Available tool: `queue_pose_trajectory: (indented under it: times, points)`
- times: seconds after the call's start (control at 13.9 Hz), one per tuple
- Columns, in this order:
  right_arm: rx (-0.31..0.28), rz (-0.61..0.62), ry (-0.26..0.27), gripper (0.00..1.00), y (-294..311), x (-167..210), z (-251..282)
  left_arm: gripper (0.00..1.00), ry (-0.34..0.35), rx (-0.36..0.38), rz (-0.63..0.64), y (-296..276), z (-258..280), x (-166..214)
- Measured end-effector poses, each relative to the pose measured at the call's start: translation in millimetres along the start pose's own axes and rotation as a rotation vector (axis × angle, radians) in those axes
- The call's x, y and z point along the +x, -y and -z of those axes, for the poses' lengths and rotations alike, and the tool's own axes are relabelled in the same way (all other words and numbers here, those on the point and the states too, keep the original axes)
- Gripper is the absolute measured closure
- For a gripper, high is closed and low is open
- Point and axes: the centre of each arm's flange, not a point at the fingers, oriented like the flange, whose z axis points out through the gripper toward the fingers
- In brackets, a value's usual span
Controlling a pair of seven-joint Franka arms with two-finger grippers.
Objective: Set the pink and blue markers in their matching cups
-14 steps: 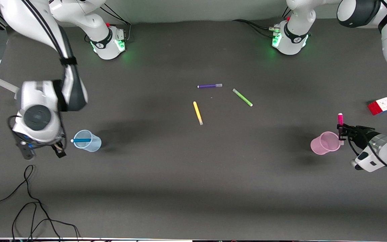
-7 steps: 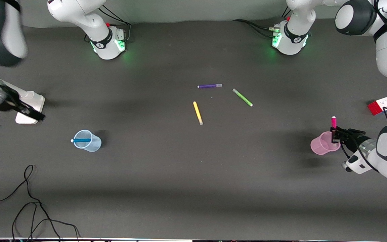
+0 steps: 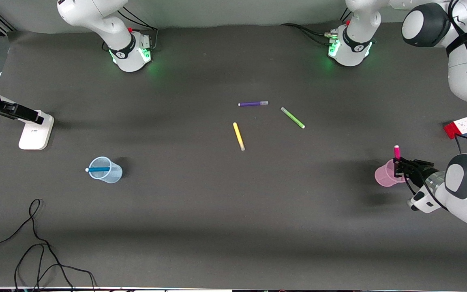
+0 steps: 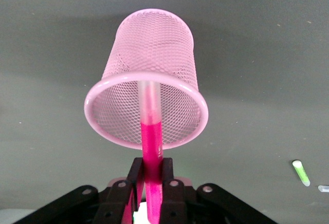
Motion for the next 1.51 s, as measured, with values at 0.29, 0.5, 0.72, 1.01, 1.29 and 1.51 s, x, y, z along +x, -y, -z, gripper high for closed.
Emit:
queue_pose_trajectory:
  times: [0.29,0.5,0.72,1.01,1.29,1.51]
  points:
    - [-0.04,0.063,-0.012,0.0,38.2,-9.5,5.4,0.31,-0.012,-0.002,0.001,-0.2,1.3,1.6]
    - [-0.061,0.13,-0.006,0.0,52.6,-17.6,8.7,0.01,-0.034,-0.005,0.001,-0.2,11.6,-1.3]
    - [-0.021,0.185,0.004,0.0,32.9,-18.3,16.4,0.0,-0.097,-0.001,0.001,0.2,47.4,-23.7]
    - [0.002,0.195,-0.022,0.0,34.3,-3.4,28.6,0.0,-0.25,0.015,-0.029,-1.8,121.1,-95.3]
    - [-0.002,0.188,-0.026,0.0,34.2,7.7,31.8,0.0,-0.447,0.031,-0.046,-14.6,159.4,-178.8]
    - [-0.001,0.179,-0.003,0.0,29.1,6.6,31.1,0.0,-0.523,0.022,-0.054,-23.0,157.1,-222.9]
